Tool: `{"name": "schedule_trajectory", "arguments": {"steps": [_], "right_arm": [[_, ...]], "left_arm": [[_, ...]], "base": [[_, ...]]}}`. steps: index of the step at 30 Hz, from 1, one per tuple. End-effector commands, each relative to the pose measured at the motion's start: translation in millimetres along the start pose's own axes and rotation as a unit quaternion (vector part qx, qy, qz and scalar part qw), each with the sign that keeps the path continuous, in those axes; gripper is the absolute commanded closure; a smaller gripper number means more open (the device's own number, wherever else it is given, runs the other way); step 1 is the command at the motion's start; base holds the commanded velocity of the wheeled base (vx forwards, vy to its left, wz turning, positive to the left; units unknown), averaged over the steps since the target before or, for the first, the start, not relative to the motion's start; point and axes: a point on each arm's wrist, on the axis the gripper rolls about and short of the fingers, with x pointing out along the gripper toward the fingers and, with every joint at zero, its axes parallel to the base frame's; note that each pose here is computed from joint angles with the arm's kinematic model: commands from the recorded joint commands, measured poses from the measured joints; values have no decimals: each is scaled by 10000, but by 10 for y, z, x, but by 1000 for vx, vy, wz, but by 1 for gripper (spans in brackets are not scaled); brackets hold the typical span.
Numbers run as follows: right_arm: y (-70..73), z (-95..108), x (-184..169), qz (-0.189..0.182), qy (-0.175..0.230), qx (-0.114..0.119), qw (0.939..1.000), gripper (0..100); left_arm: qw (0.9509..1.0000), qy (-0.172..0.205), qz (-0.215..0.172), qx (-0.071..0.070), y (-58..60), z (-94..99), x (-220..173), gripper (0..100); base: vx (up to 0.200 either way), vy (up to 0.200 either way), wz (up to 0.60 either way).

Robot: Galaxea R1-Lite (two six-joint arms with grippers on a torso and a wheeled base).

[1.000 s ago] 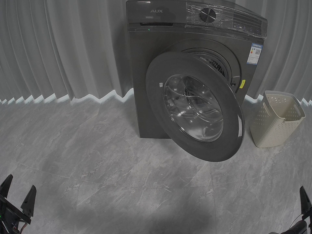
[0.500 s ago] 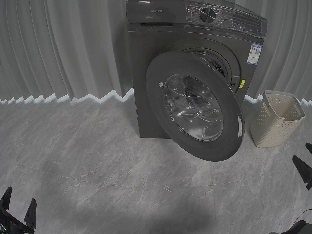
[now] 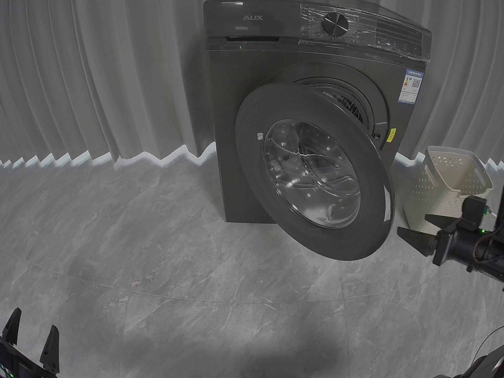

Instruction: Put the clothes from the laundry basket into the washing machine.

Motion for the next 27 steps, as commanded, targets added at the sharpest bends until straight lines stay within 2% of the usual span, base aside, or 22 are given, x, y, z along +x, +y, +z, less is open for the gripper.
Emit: {"name": "schedule_trajectory", "arguments": {"steps": [1,2,4,5,6,8,10,11,12,14,16,17,23,27], "right_arm": [[-50,-80,560,-183,343,123,9992,0],[-53,-79,571,-205,333,121,9992,0],[-48,-88,632,-200,259,135,9994,0],[-27,-83,643,-163,181,110,9996,0],[-8,-78,645,-122,140,93,9998,0],[3,-78,645,-114,127,108,9998,0],[3,-69,652,-113,111,114,9998,0],[6,-72,656,-106,120,113,9998,0],[5,-78,658,-107,128,114,9998,0],[5,-82,656,-108,135,115,9998,0],[12,-78,659,-92,130,110,9998,0],[5,-74,659,-106,120,113,9998,0],[-4,-63,720,-129,126,91,9998,0],[-36,-90,828,-337,195,116,9992,0]], "left_arm": [[9989,18,284,382,11,-45,-10,0],[9989,35,222,405,8,-47,-9,0],[9975,110,-574,391,-27,-49,-19,0],[9942,192,-1029,250,-47,-46,-29,0],[9935,225,-1103,170,-51,-40,-34,0],[9963,221,-819,100,-38,-45,-30,0],[9996,221,-121,120,-7,-44,-29,0],[9993,213,253,183,10,-47,-28,0],[9988,214,399,171,16,-57,-26,0],[9992,236,254,183,10,-74,-20,0],[9987,309,-64,391,-1,-114,-10,0],[9985,310,-149,419,-2,-112,-11,0],[9989,288,-155,342,-4,-110,-10,0],[9989,295,-147,335,-4,-114,-9,0]], "base": [[0,0,0],[0,0,0],[0,0,0],[0,0,0],[0,0,0],[0,0,0],[0,0,0],[0,0,0],[0,0,0],[0,0,0],[0,0,0],[0,0,0],[0,0,0],[0,0,0]]}}
